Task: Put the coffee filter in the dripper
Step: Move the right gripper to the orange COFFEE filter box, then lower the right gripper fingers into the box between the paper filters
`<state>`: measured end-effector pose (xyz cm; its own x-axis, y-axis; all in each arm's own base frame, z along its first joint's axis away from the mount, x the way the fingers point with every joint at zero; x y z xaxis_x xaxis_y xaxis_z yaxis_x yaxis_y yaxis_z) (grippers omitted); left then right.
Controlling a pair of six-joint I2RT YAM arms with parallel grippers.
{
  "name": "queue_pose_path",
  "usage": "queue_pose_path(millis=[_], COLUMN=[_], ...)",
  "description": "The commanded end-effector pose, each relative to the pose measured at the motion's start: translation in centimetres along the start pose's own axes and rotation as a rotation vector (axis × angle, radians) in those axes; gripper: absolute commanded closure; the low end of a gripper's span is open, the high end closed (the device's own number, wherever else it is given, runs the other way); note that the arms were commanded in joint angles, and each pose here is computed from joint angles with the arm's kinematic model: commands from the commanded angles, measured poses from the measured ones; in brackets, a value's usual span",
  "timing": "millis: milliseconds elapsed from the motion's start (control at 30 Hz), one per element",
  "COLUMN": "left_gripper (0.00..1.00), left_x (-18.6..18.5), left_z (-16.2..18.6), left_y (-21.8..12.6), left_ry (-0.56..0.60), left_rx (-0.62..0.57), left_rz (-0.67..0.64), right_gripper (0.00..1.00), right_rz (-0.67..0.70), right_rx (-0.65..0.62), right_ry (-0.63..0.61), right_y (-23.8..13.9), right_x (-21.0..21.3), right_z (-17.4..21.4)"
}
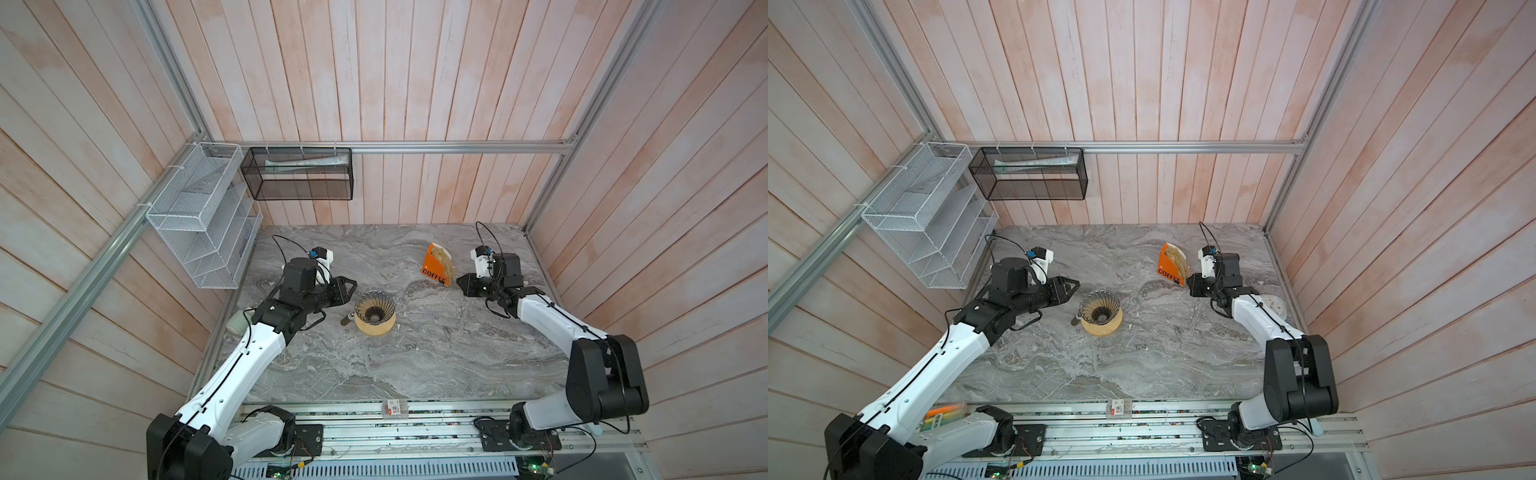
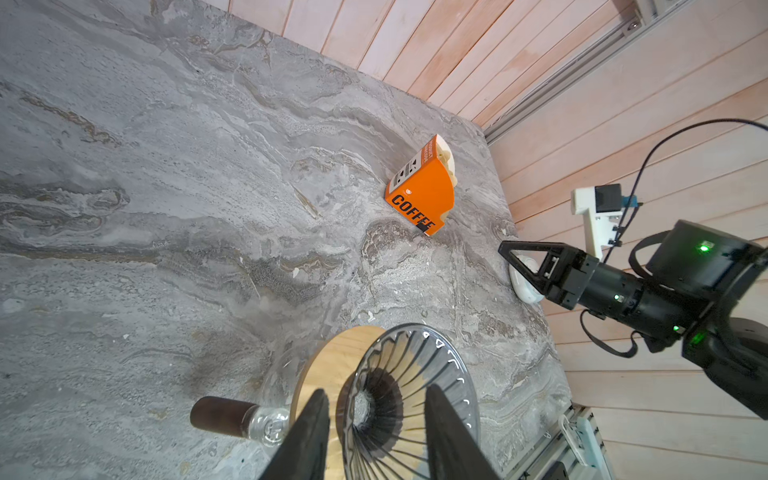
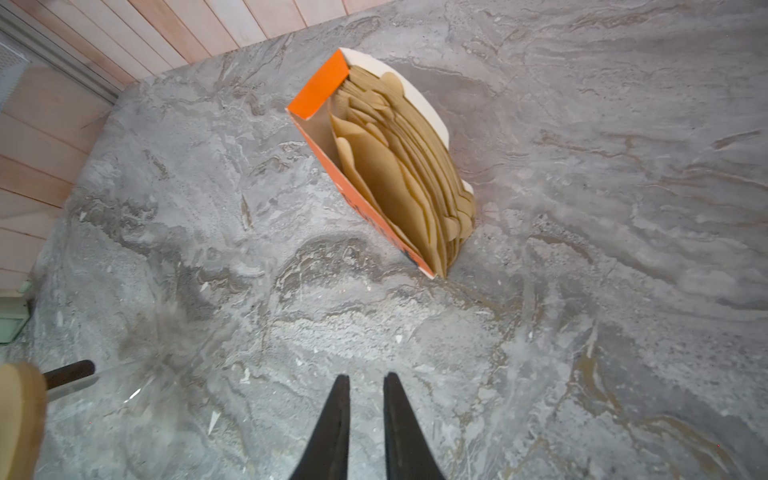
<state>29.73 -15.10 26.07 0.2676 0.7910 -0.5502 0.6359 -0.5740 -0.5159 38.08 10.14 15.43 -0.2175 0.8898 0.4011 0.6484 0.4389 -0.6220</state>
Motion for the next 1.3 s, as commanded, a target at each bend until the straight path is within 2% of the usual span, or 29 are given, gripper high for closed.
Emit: queue_pose_path(millis=[0,233,1267], left_gripper=[0.59,0.59,0.6], left_x=[0.4,1.3,2.3], left_z=[0.0,0.3,1.3], left_y=[0.8,1.6,2.6], left_ry=[-0.014,-0.025,-0.058], left_rx=[0.002,0.02,0.048], left_rz=[0.015,0.001,0.005], right_gripper=[0.82,0.83,0.82], right_rz=[-0.046,-0.066,-0.052], right_rx=[-0.038,0.009,0.083], right_ry=[-0.044,-0.039,-0.068], right_y=[1.5,4.6,9.3], right_x=[0.1,-0.5,-1.3], right_z=[-1.4,-1.7,-2.3])
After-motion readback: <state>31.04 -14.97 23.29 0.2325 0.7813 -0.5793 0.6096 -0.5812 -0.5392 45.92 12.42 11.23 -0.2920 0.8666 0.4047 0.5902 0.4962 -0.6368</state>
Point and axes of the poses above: each gripper's point midway between its finger pads, its own y axis out along the fingers, its own x axis along the line the jaws close on, z = x × y, the point moved 4 cm from there along -y, back along the fingers, and after that the axes turned 2 degrees about y, right-handed, at the moved point
